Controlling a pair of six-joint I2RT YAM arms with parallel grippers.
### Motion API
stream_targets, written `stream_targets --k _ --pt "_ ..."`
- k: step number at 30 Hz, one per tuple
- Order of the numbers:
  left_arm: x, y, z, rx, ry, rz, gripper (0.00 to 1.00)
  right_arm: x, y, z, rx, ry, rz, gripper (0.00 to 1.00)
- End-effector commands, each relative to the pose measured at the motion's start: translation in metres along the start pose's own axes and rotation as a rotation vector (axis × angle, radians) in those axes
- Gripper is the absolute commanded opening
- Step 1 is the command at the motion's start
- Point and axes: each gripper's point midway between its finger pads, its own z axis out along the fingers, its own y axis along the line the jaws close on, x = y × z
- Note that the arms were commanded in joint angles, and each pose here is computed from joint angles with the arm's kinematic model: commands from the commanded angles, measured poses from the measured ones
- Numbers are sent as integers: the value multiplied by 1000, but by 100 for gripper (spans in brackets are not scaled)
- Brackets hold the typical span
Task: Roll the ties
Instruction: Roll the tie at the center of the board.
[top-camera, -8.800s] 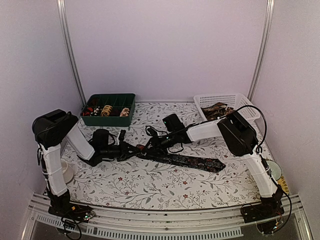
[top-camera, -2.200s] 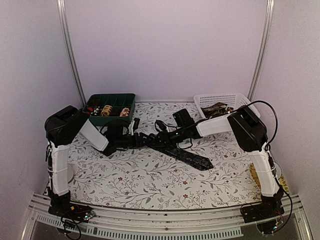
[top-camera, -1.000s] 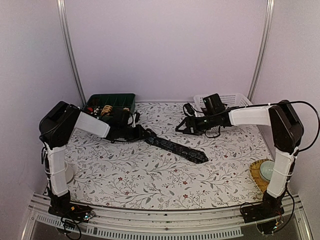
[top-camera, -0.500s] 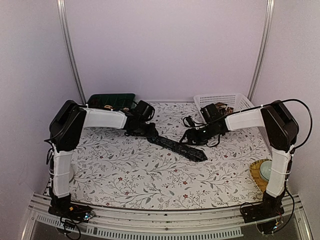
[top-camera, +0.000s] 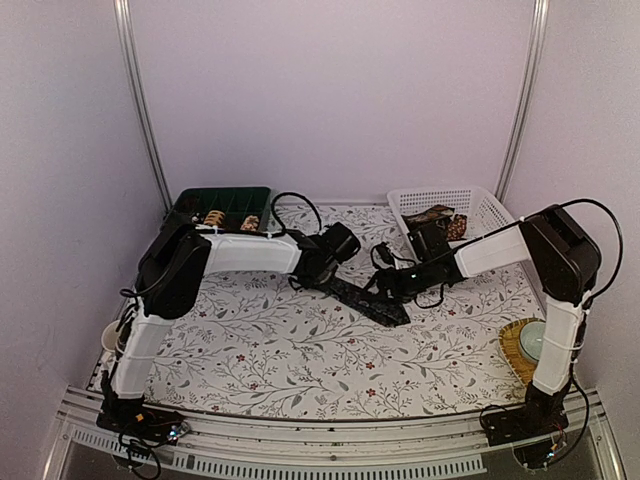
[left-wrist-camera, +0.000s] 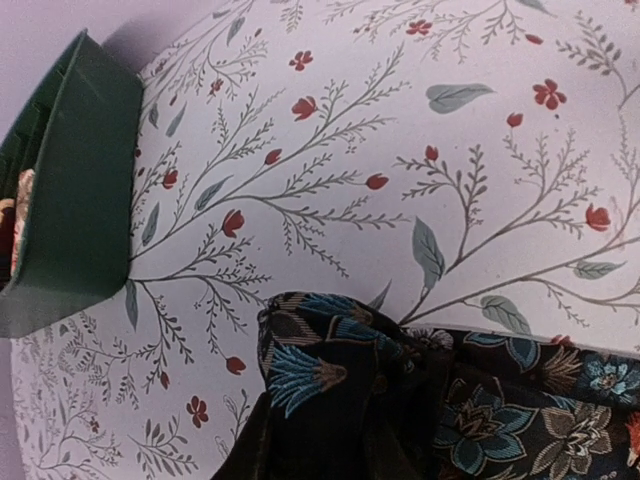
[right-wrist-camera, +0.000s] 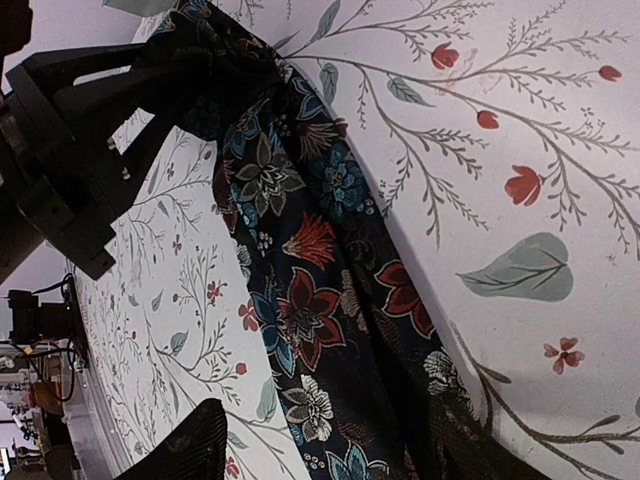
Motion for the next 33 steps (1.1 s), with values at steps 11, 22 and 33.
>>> stream_targets --k 11,22,33 --pt "31 -82 -20 68 -82 409 15 -22 22 -77 108 -160 56 74" --pt "39 -110 -33 169 -100 468 29 -47 35 -120 116 -263 39 78" --pt "43 -140 -63 325 -118 508 47 -54 40 -130 90 -287 35 78"
